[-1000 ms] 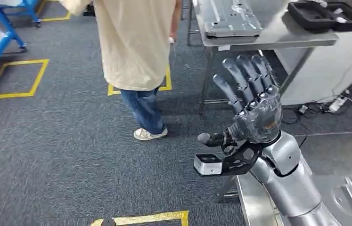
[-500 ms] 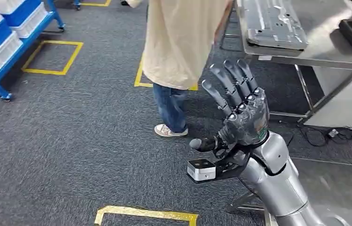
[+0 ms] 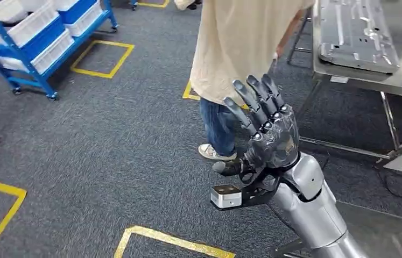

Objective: Take the parts from the cabinet and place them on the table.

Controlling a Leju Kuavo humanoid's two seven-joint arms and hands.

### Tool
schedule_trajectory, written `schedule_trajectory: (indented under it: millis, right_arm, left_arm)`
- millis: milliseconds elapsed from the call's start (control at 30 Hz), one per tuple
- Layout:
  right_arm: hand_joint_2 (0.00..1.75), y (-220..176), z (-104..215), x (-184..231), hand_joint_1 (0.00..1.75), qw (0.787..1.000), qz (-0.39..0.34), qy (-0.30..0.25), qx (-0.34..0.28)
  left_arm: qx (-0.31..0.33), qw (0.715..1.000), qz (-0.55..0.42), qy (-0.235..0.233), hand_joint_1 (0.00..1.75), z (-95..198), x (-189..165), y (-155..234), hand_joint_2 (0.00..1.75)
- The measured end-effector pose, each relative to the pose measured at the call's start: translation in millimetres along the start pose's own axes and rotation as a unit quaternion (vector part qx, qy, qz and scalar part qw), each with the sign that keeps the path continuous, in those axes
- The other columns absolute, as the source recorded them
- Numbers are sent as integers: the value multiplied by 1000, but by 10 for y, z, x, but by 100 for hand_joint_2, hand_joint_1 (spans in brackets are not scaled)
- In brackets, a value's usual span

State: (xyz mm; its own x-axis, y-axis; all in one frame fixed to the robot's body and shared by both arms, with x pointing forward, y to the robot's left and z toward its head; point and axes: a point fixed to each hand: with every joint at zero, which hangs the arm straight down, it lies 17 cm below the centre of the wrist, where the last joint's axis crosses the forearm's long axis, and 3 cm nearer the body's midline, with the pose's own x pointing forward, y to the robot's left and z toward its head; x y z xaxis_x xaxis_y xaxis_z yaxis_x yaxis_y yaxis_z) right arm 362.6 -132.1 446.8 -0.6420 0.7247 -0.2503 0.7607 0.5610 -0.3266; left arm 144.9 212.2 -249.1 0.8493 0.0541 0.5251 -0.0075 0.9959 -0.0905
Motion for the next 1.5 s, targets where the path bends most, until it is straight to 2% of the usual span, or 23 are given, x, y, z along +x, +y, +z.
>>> schedule_trajectory:
  millis: [533,833,1067,1200,1300,1500]
  right_arm:
    - [0,-17,-86,-14,0,1000,11,5,-7]
    - [0,-9,-101,-33,0,1000,24,6,-4]
    - [0,39,-16,-20,0,999,31,13,10]
    - [0,39,-20,-19,0,999,33,12,10]
    - [0,42,-27,-23,0,999,40,10,11]
    - [0,33,0,-87,0,999,47,13,17]
  left_arm:
    - [27,999,-20,-32,0,-115,352,100,0]
    - [25,999,-27,-9,0,-92,202,75,0]
    - [44,997,-57,-10,0,-88,172,156,0]
    - [49,998,-21,-20,0,-96,241,206,0]
    - [43,999,-9,-30,0,-94,287,187,0]
    - [-33,996,47,-65,0,-34,431,-86,0]
